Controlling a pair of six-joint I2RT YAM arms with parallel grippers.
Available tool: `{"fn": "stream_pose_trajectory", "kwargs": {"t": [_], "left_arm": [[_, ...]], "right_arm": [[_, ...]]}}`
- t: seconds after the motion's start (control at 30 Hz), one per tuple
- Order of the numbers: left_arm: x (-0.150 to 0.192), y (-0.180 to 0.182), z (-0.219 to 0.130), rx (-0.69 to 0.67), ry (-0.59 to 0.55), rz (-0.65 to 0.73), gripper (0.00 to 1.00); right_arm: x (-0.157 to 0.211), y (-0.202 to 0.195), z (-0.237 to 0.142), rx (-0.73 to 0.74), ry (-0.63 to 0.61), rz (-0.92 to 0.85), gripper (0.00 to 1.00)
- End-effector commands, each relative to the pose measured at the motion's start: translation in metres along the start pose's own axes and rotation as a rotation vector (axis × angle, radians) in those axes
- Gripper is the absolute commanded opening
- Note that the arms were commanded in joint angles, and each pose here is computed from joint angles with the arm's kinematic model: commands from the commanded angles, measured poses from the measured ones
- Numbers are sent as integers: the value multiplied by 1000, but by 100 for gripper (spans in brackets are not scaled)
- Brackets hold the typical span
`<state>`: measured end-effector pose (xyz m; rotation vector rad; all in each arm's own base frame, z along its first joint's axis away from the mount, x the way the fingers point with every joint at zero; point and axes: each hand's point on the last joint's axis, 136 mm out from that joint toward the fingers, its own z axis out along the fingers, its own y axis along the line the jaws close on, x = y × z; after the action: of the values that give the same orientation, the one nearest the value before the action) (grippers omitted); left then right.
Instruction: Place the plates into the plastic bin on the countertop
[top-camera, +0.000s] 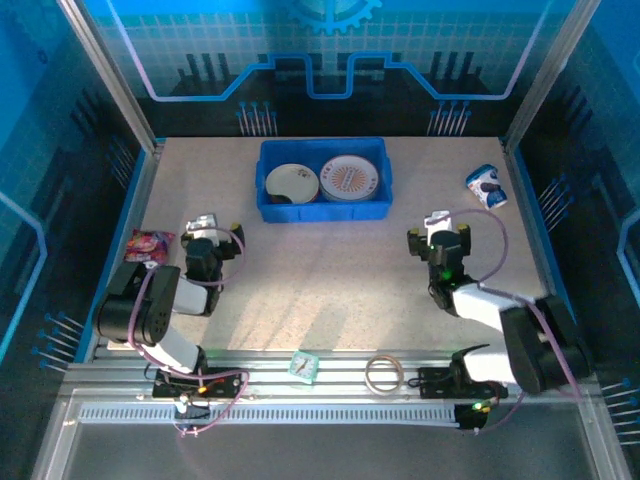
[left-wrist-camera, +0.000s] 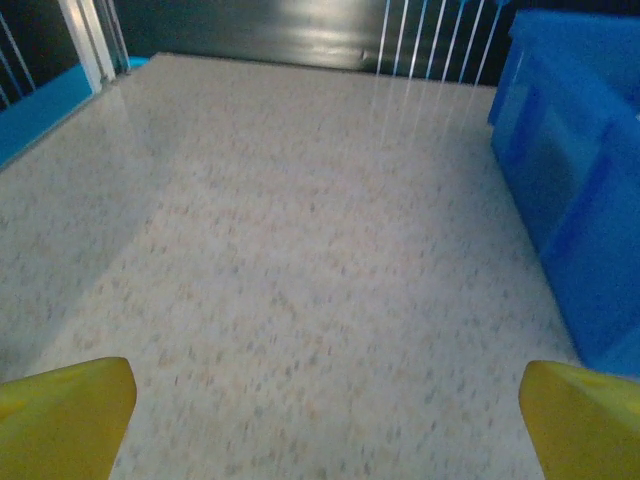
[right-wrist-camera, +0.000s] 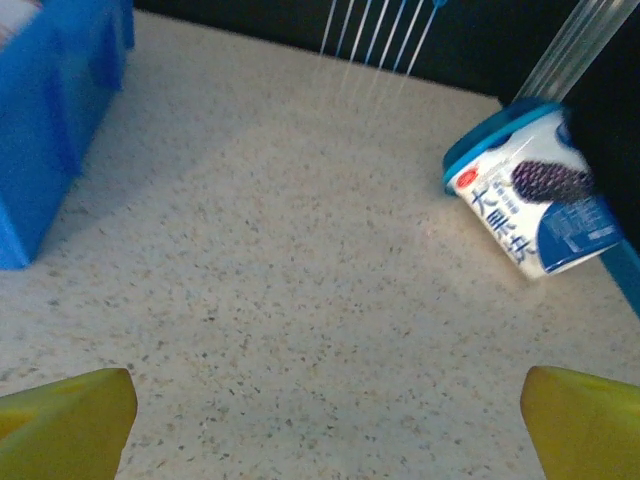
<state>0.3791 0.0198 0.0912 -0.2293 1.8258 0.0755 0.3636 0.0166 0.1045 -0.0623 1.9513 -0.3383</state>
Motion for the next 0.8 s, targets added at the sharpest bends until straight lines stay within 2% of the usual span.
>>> {"fn": "stream_pose_trajectory", "kwargs": {"t": [0.0,0.07,0.17,0.23,0.27,0.3,0.77], "left_arm": [[-11,-7,8,23,5,25,99],[-10,-7,11,18,24,26,99],[-11,-6,13,12,32,29,99],[-10,-7,13,13,34,27,99],[-10,-7,13,13,33,28,99],[-10,-7,12,13,33,28,99],[-10,-7,13,13,33,29,99]], "right_arm": [[-27,-4,14,12,-181,60,100],[-19,-3,16,-48,-100,98,100],[-13,2,23,-138,-162,125,100],[-5,0,29,-137,-67,140,100],[-8,0,34,-139,-57,144,100],[-9,-2,33,-132,-86,141,100],[-9,-1,32,-109,-85,125,100]]}}
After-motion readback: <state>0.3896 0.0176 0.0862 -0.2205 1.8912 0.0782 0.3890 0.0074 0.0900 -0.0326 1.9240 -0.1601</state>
